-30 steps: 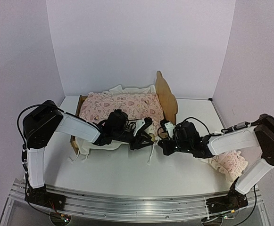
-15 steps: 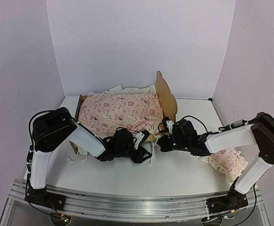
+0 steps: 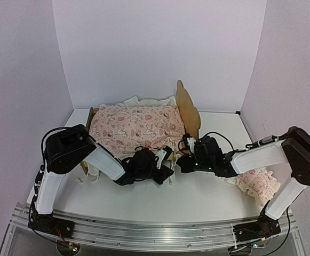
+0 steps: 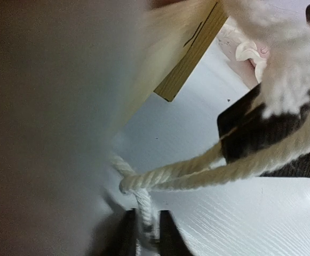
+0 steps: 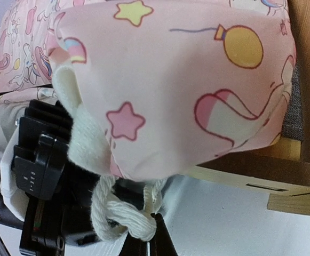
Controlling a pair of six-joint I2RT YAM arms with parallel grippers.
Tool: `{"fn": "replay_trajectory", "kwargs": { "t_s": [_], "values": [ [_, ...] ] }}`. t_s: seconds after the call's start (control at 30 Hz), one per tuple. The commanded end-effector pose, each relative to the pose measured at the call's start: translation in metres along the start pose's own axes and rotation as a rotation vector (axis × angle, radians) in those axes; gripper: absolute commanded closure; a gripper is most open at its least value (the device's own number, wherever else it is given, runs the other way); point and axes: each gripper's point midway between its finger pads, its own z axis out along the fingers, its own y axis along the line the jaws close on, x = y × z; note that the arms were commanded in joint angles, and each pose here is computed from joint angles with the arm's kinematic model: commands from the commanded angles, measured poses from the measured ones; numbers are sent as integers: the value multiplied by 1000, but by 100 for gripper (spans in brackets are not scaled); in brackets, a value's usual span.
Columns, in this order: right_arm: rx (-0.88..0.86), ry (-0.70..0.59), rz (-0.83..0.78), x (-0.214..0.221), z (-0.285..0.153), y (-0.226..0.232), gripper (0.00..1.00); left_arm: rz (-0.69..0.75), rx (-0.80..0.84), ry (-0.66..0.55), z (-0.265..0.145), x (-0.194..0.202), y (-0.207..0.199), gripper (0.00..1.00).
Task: Set up the pet bed
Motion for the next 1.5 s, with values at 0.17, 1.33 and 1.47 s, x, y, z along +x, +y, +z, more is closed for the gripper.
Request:
{"fn": "replay_trajectory", "kwargs": {
  "t_s": [0.17,1.33,1.47],
  "values": [
    [212,-72,-134,-38,-42,-27,100,-110,-133,292,-33,45,38,100],
    [188,-90,-253,-98,-97,-11,100,272,145,237,-68,28,5,99],
    [12,72,-95,-38,-86,4,100,316,187,203,-68,20,-4,90]
  ]
}}
